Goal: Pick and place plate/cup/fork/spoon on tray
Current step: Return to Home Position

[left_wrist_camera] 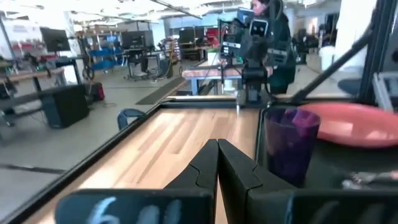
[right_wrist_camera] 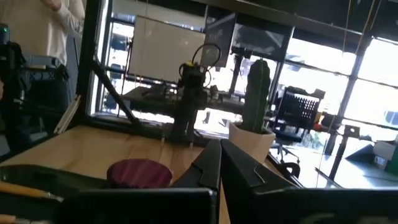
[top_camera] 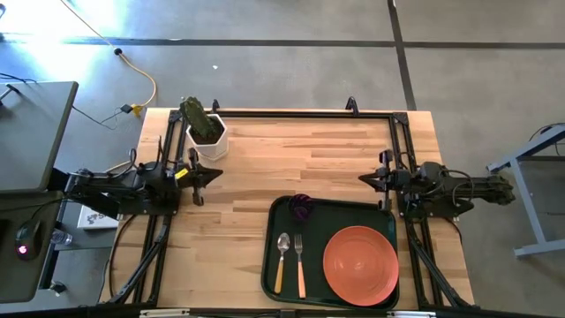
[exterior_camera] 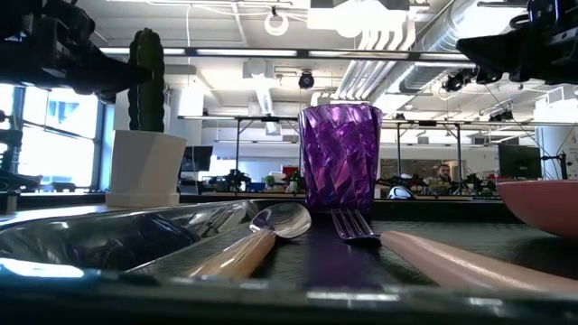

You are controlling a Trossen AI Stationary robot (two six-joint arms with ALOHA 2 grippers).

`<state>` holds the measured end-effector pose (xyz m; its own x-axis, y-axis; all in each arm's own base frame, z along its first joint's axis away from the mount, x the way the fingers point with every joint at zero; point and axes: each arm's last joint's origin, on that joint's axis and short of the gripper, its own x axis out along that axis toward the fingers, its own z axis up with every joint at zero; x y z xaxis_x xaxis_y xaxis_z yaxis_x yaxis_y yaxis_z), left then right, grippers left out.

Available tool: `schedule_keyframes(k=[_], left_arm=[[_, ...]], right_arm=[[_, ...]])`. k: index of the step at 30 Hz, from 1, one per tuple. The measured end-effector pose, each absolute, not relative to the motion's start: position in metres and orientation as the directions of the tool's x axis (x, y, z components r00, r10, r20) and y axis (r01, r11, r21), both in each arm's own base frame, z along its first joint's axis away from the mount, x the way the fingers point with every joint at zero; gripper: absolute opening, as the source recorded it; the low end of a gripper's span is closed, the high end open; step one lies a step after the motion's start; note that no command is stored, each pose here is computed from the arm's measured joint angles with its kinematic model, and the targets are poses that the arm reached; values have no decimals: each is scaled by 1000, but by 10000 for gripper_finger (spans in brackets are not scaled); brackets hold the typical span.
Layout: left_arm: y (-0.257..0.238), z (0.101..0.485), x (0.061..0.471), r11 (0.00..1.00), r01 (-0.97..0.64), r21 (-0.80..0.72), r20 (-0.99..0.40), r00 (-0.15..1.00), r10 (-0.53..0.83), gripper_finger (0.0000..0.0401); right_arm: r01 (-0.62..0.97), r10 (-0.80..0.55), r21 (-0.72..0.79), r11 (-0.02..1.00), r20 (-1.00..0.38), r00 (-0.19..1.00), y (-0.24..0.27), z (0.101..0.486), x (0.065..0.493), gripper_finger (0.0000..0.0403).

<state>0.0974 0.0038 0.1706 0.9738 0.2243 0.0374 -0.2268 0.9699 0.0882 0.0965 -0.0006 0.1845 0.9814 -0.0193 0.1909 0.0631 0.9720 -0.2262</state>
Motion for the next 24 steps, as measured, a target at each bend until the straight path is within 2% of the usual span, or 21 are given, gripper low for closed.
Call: schedule_keyframes(k=[4, 9, 12, 15, 19, 21, 24], left_arm=[[2, 186, 93, 978, -199, 61, 63, 979, 195, 0], [1, 195, 91, 968, -183, 168, 106, 980, 167, 0], [1, 194, 92, 965, -188, 182, 144, 976, 163, 0], [-1, 181, 96, 976, -111, 190, 133, 987, 86, 0], [-3, 174, 97, 979, -45, 198, 81, 996, 29, 0], [-3, 176, 97, 984, -37, 173, 101, 995, 20, 0], [-6, 181, 96, 985, 45, 169, 148, 986, -71, 0]], right_arm=[[63, -22, -188, 980, 213, 977, -1, 187, 96, 0], [124, -100, -107, 986, 207, 973, -3, 186, 96, 0], [141, -117, -101, 985, 213, 970, -3, 187, 96, 0], [158, -141, -63, 986, 209, 968, -4, 186, 96, 0], [347, -346, 28, 937, 199, 917, -10, 186, 94, 0], [442, -458, 124, 888, 183, 870, -13, 185, 93, 0], [556, -598, 248, 793, 147, 787, -17, 183, 91, 0]])
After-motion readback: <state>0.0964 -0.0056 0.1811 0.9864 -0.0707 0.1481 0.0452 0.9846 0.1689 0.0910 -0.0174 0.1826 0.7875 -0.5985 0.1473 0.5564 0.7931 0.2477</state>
